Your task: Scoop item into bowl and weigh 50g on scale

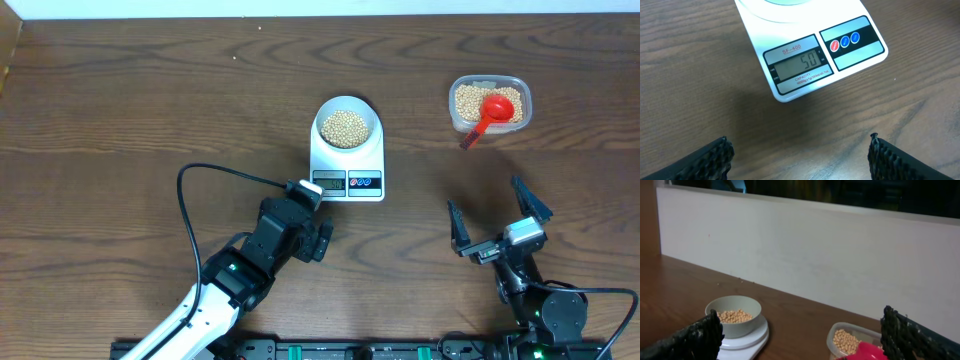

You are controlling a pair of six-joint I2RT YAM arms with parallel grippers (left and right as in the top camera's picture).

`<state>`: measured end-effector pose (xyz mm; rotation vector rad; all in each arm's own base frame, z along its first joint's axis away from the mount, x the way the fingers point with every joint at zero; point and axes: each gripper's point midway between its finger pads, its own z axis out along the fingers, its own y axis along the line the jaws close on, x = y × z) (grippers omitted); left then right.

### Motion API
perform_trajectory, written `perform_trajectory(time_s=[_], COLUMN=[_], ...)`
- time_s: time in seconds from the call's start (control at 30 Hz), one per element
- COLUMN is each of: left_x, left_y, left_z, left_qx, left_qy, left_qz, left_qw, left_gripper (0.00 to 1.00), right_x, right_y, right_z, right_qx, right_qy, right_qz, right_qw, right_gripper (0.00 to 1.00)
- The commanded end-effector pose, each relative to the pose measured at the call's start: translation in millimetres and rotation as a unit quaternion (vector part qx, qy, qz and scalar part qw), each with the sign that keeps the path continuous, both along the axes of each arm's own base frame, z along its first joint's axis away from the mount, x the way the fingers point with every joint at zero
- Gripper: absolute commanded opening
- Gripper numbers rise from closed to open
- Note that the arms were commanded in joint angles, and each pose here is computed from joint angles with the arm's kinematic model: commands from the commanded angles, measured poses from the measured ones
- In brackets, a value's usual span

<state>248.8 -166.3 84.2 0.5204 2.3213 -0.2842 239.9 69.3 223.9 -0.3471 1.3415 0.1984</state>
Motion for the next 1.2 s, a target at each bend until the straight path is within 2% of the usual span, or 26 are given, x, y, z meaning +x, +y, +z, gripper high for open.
perform_trajectory(time_s=[0.0,0.27,1.17], left_x=[6.2,6.2,6.2], left_y=[-0.6,-0.6,-0.6], left_z=[10.9,10.9,10.9], left_qx=[0.003,0.003,0.003], left_qy=[-0.018,-0.018,-0.018], left_qz=[0.001,0.001,0.001], left_qw=[1.0,1.0,1.0], left_gripper=[0.89,0.89,0.89], right_x=[-1.7,-7.5,-3.5], right_y=[-3.5,-7.0,-5.5], right_z=[0.8,-2.5,-57.8], right_qx=[-0.001,0.0,-0.011], right_qy=[-0.004,0.0,0.115], right_qz=[-0.009,-0.015,-0.012], right_qw=[1.0,1.0,0.993], right_gripper=[0.99,0.99,0.99])
